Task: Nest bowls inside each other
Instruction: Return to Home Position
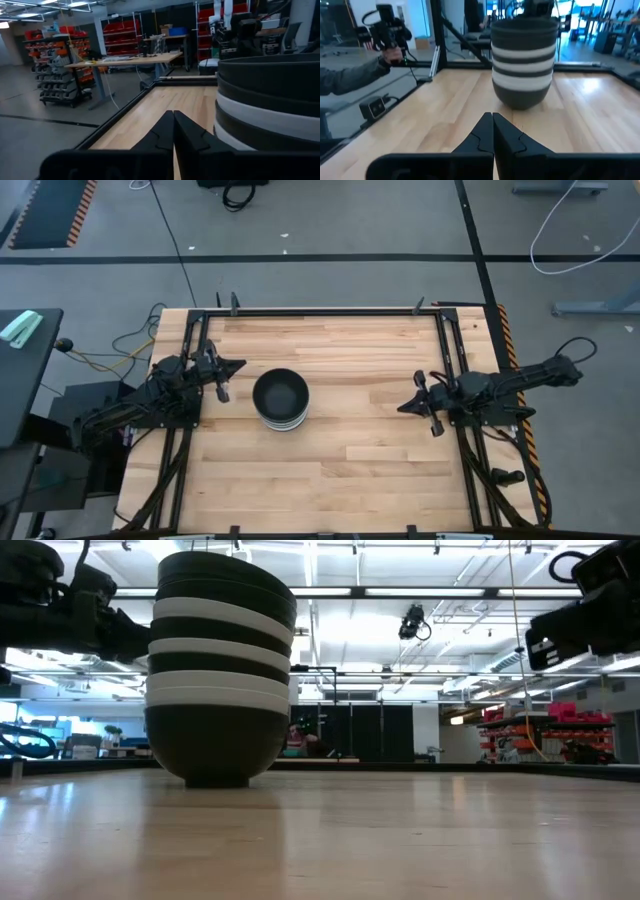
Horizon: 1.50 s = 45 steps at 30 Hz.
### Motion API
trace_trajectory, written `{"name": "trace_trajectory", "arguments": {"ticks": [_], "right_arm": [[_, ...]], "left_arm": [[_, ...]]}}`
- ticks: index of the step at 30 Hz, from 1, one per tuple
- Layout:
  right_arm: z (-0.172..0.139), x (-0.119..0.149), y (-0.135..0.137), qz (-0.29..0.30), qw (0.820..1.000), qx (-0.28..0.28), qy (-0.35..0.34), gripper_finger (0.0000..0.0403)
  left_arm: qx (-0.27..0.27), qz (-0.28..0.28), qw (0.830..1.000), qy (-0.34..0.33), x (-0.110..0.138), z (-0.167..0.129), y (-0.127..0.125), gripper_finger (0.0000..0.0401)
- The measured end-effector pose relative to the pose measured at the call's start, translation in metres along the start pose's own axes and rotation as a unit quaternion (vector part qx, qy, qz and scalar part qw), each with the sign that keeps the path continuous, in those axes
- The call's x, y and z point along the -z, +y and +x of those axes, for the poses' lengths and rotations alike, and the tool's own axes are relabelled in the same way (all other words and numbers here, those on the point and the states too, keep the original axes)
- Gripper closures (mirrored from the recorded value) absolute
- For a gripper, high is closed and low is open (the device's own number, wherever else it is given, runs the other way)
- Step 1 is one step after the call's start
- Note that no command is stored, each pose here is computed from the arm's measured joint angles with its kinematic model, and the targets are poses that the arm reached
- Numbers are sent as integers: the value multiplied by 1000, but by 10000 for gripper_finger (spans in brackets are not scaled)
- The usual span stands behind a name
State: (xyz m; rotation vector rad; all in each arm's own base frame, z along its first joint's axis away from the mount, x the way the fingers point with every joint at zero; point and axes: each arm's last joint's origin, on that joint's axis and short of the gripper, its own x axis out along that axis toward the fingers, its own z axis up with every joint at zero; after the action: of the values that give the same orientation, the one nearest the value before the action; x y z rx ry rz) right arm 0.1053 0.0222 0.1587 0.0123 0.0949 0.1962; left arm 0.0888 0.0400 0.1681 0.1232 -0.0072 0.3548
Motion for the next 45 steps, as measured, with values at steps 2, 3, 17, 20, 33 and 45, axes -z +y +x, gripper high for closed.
{"name": "trace_trajectory", "arguments": {"ticks": [2,3,17,20,33,45], "right_arm": [[-2,-2,0,-5,1000,0,-13,401],[-3,-3,0,-9,1000,0,-19,401],[-11,-8,0,-35,998,1,-61,402],[-11,-9,0,-35,998,1,-61,402],[-11,-9,0,-33,998,1,-61,387],[-11,-9,0,-10,998,-1,-61,383]], "left_arm": [[7,0,1000,-3,0,0,0,385],[9,0,1000,-3,-1,0,-1,382],[31,0,999,-9,-1,0,-2,382],[31,0,999,-9,-1,0,-2,386],[31,-3,999,-11,-2,0,-2,371],[27,-38,999,-16,-3,0,-1,387]]}}
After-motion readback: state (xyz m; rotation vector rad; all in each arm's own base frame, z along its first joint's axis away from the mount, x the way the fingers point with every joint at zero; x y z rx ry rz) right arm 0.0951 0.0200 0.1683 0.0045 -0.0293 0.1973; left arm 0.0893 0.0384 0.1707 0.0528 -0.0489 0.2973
